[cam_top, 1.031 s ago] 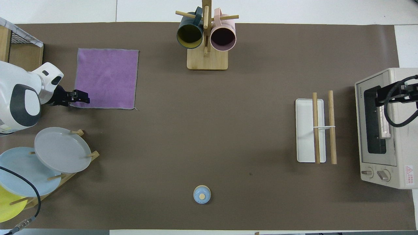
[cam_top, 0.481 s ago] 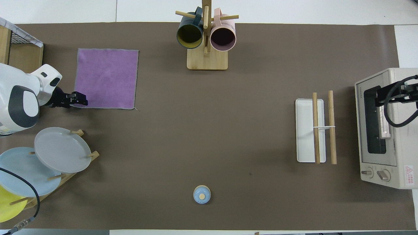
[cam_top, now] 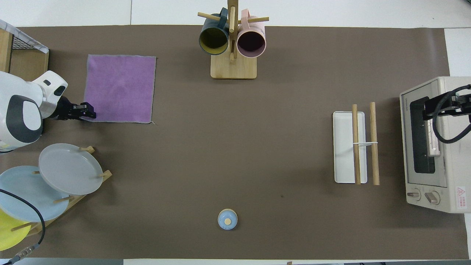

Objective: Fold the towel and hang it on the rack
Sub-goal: 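Lower the left gripper and pinch the purple towel's edge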

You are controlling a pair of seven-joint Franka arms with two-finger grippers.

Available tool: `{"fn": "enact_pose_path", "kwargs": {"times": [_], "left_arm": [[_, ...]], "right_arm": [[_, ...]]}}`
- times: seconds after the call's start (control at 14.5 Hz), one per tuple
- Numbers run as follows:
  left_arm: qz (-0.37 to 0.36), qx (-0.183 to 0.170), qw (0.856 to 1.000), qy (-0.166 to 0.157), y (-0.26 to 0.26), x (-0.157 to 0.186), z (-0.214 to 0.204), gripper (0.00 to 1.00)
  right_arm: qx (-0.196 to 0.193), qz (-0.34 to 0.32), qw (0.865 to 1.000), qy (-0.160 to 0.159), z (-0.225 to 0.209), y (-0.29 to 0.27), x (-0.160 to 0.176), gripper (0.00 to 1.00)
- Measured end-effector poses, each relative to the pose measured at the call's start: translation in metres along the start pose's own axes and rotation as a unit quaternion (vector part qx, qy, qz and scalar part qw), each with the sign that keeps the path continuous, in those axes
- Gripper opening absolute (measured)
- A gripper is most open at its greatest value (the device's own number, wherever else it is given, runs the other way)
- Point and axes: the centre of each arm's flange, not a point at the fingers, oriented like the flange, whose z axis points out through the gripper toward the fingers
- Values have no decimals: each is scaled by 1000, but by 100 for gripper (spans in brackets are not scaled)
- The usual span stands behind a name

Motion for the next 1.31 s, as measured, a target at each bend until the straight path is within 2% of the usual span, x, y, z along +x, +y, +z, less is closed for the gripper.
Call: {"fn": "enact_pose_path", "kwargs": {"times": [0.21, 0.28, 0.55, 0.62, 0.76, 0.83, 0.89, 1.31], "left_arm": [[7, 0, 1000, 0, 1, 0, 0, 42], [14, 0, 1000, 0, 1, 0, 0, 35], [33, 0, 999, 1, 0, 0, -1, 39], [34, 0, 999, 1, -1, 1, -1, 31], [38, 0, 999, 4, -1, 2, -4, 7], [40, 0, 999, 7, -1, 4, -6, 7], [44, 0, 999, 9, 0, 5, -8, 2], [78, 0, 997, 19, 15, 9, -18, 2]], "right_arm": [[0, 0, 1000, 0, 0, 0, 0, 100], [0, 0, 1000, 0, 0, 0, 0, 100], [0, 0, 1000, 0, 0, 0, 0, 100], [0, 0, 1000, 0, 0, 0, 0, 100], [0, 0, 1000, 0, 0, 0, 0, 100], [0, 0, 1000, 0, 0, 0, 0, 100], [0, 0, 1000, 0, 0, 0, 0, 100], [0, 0, 1000, 0, 0, 0, 0, 100]]}}
